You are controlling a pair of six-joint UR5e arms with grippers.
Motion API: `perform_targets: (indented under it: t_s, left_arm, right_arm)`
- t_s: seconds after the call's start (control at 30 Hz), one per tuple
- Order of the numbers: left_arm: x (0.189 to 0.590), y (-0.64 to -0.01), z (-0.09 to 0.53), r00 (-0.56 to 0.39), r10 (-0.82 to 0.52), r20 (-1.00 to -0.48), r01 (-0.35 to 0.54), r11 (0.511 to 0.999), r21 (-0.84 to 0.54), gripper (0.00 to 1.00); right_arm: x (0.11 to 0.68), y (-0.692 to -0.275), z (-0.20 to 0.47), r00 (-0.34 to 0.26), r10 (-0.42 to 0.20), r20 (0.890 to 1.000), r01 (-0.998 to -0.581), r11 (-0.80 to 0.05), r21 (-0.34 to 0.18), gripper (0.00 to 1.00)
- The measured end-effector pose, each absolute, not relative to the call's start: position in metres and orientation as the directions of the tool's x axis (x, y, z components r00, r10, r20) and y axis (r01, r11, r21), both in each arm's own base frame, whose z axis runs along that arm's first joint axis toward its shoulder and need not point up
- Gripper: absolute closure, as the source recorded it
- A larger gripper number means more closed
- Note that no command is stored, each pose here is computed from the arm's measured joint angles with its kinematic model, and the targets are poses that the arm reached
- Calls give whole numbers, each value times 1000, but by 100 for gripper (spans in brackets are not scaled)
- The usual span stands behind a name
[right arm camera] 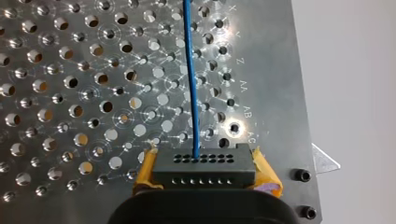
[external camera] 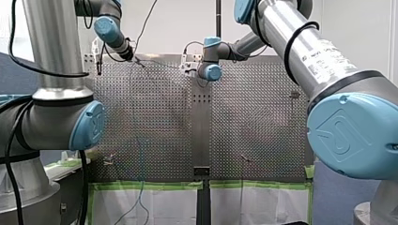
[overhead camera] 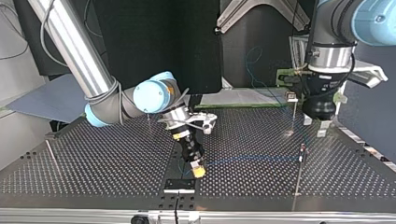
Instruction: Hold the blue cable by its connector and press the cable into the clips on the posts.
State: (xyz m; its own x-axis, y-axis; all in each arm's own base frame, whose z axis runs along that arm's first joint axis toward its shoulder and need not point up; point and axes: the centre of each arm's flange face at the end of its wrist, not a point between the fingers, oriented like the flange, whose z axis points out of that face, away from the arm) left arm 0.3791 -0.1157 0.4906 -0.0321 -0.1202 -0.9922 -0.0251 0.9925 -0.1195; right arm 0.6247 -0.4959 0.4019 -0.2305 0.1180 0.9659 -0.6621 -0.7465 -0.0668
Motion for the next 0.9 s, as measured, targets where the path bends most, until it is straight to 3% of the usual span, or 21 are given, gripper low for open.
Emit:
perform_targets:
  t_s: [0.2,0.5,0.9]
  left_arm:
    - [369,-126,493,-62,-70,-996,6,997,-71,0]
    - [388,-136,469,-116,9,-993,39,999,4,0]
    - [401,-134,469,-67,79,-995,-5,997,79,0]
  right_arm:
    - [625,-496,402,-230,117,966,-662,-747,-67,100]
    - [625,-496,401,-229,116,966,-662,-746,-68,100]
    - [625,-496,400,-227,117,967,-663,-746,-65,100]
